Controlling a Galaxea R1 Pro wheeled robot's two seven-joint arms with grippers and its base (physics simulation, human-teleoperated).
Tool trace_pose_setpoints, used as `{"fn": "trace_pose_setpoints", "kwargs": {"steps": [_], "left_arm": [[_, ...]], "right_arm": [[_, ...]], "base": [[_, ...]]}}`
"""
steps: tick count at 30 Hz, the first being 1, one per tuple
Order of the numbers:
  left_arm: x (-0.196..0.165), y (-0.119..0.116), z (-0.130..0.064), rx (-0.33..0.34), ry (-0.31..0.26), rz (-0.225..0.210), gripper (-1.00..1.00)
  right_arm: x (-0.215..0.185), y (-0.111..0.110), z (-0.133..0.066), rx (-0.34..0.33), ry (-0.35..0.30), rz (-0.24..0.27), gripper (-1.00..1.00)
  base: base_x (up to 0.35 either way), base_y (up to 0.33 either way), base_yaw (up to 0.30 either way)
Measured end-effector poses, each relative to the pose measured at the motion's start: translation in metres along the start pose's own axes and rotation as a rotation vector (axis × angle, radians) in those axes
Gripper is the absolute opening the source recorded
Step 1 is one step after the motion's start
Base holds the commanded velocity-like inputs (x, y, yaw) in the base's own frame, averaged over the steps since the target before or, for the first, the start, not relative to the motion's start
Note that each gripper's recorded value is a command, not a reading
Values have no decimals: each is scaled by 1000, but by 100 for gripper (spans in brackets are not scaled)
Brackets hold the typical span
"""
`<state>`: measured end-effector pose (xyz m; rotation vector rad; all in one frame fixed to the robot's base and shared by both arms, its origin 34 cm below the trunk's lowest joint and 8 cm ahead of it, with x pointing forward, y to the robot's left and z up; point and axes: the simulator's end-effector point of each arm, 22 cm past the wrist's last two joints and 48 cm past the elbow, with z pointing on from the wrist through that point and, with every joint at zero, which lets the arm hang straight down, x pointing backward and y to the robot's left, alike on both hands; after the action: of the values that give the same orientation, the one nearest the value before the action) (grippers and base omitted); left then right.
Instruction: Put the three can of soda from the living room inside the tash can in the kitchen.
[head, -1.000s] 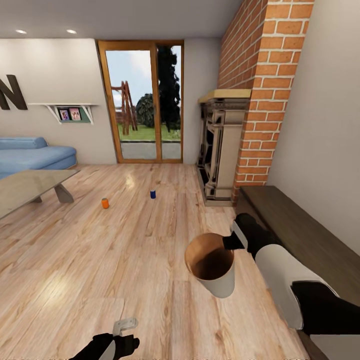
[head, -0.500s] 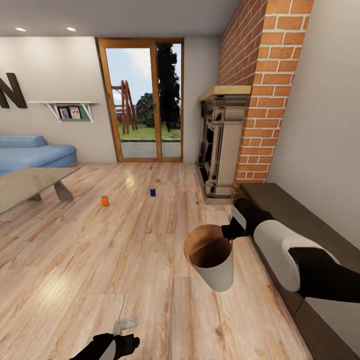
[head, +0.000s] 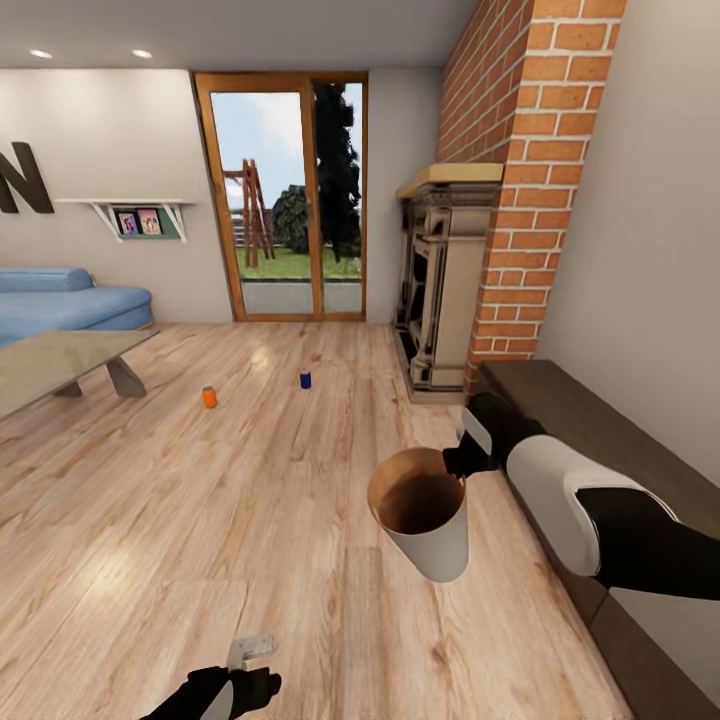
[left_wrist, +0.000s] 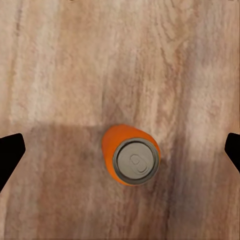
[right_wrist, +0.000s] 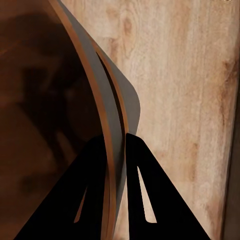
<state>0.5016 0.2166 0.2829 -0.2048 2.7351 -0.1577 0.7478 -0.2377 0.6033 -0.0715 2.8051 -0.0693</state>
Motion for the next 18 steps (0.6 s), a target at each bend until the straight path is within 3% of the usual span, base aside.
{"fn": "trace_pose_setpoints", "kwargs": {"steps": [4,13,18], "left_arm": [[3,2,7,0,-11,0,100],[14,5,24,0,-16,0,100],[21,6,33,3,-17,0,100]], "right_arm": [[-10,2,-7,-2,-19,-3,-100],[-52,41,-52,-48,-104,-36,-100],[-54,40,-56,-24,-114,-55,-100]], "base": [[0,0,0],[0,0,0],[0,0,0]]}}
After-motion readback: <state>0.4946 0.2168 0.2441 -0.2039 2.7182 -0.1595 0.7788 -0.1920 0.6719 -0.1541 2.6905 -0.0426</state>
